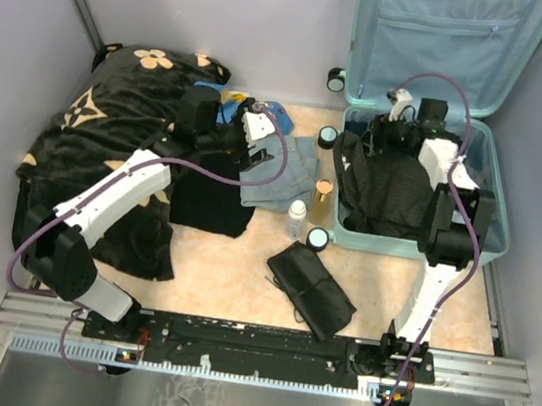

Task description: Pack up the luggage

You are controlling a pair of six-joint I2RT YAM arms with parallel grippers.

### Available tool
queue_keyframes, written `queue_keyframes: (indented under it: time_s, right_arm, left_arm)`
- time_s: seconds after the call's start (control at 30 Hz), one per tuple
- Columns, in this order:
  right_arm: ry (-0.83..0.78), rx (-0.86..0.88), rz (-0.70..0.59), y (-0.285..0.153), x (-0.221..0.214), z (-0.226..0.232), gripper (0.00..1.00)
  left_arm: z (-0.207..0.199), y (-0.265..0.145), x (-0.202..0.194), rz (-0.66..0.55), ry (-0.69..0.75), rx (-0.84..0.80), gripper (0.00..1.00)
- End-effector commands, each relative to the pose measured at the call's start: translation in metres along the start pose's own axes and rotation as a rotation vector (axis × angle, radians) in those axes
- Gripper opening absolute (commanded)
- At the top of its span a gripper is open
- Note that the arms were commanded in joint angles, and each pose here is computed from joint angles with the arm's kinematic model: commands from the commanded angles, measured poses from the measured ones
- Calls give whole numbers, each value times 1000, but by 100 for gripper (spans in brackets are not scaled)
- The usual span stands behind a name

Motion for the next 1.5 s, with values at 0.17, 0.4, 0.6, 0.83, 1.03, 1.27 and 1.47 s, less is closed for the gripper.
queue_keyframes:
  time_s: [0.17, 0.4, 0.6, 0.83, 1.03, 1.27, 1.47]
  right_arm:
    - [-121, 99, 58, -4, -42, 36, 64]
    - [-172, 104, 60, -49, -70, 85, 65]
    - [-184, -12, -20, -63, -62, 91, 86]
    - [-134, -73, 14, -44, -68, 78, 69]
    - [-61, -84, 57, 4, -88, 67, 68]
    - [-101, -101, -8, -15, -36, 64, 79]
    - [-158, -196, -73, -66, 15, 66, 99]
  left_arm:
    - [15, -27, -18, 59, -80, 90, 83]
    - [11, -37, -29, 78, -84, 95, 83]
    - [6, -41, -37, 103, -93, 90, 83]
    - [4, -41, -47, 127, -100, 94, 83]
    - [37, -39, -65, 201, -273, 183, 83]
    - [62, -47, -95, 263, -427, 210, 84]
    - [51, -53, -117, 312, -500, 161, 83]
Point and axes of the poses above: each gripper's point midway between its finger pads, its own y axis out along the fingers, its own z axis along the line the jaws close on, x = y × z, the point moved 6 cm from there along -y, back along the fingers, and after that the axes turned 11 degrees about -y, right-handed, at the moved point
